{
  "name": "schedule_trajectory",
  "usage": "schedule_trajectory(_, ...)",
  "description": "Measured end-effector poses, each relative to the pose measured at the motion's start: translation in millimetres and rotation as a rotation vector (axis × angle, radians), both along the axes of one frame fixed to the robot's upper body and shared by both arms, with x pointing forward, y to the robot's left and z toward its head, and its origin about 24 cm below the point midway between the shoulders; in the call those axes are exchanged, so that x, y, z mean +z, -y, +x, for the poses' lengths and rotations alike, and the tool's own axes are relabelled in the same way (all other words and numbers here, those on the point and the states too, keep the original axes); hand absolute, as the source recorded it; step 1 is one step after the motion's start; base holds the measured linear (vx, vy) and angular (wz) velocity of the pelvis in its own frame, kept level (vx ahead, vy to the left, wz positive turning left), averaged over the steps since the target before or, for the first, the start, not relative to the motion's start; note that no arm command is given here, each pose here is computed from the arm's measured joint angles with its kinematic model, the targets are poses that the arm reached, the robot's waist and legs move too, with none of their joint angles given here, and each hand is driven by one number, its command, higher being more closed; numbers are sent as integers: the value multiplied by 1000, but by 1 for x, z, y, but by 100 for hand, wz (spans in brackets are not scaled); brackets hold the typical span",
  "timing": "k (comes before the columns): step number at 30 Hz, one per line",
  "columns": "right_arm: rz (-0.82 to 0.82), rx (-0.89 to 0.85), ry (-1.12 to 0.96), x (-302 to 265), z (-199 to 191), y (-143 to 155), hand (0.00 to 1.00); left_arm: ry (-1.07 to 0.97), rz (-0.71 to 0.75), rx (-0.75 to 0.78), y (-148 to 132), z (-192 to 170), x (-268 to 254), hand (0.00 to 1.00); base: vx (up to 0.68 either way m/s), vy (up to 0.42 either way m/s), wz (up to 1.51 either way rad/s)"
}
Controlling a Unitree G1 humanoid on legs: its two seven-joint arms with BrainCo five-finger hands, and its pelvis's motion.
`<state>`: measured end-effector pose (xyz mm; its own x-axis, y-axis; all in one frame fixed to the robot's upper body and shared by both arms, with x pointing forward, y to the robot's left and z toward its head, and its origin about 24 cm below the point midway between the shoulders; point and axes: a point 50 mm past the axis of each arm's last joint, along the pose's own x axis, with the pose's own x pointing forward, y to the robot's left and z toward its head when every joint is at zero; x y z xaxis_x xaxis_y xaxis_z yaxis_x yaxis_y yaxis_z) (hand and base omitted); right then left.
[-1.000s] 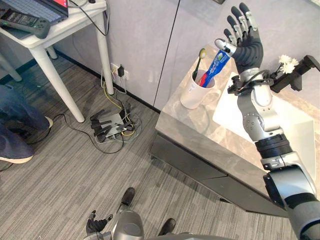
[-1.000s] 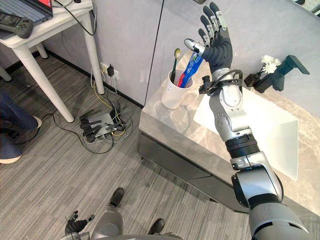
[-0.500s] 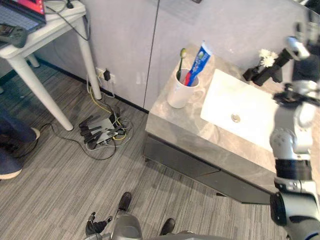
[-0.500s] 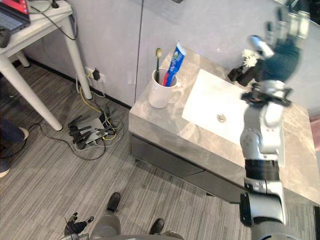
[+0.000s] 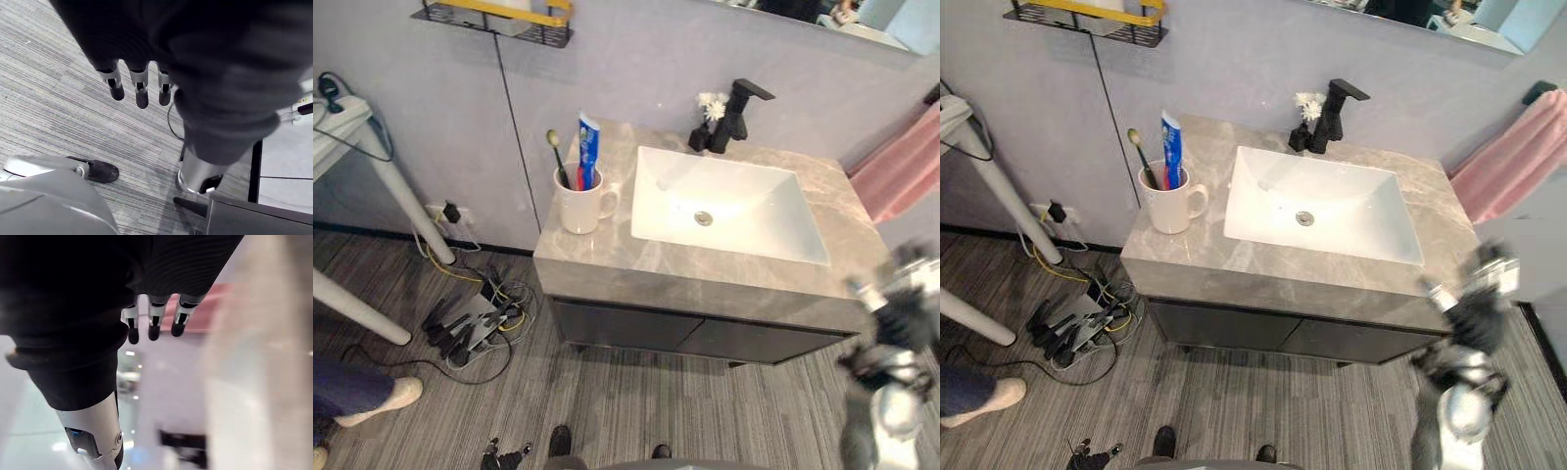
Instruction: Organize washtable
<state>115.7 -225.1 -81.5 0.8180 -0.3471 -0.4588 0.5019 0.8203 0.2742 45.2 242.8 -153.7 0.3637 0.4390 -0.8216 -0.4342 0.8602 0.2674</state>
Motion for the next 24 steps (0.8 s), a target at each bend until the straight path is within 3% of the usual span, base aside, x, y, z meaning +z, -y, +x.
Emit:
schedule_trajectory(2, 62, -13, -203, -34, -30, -10, 0, -11, -26, 0, 3, -4, -2, 0, 50, 24, -16)
schedule_trajectory(5, 129, -65, -625, -79, -107, -17, 0, -22, -61, 10, 10, -4, -6, 0, 45, 29, 6)
schedule_trajectory(7, 177, -128, -772, -87, -136, -22, 0, -16, -68, 20, 12, -3, -6, 0, 24, 20, 17)
schedule_trajectory(10, 270, -281, -911, -92, -162, -34, 0, -12, -60, 55, 14, -4, -7, 0, 25, 6, 40)
schedule_trajectory(13, 260, -269, -924, -93, -157, -36, 0, -16, -61, 70, 14, -6, -7, 0, 16, 19, 44)
schedule_trajectory(14, 250, -258, -922, -93, -154, -35, 0, -16, -65, 71, 15, -6, -7, 100, 17, 20, 23)
schedule_trajectory(21, 92, 2, -853, -93, -106, -29, 0, 17, -74, 154, 10, -6, -6, 100, -7, -4, 14)
schedule_trajectory(24, 36, 85, -848, -92, -96, -28, 0, 150, -61, 355, 2, 6, 4, 100, 8, -21, 52)
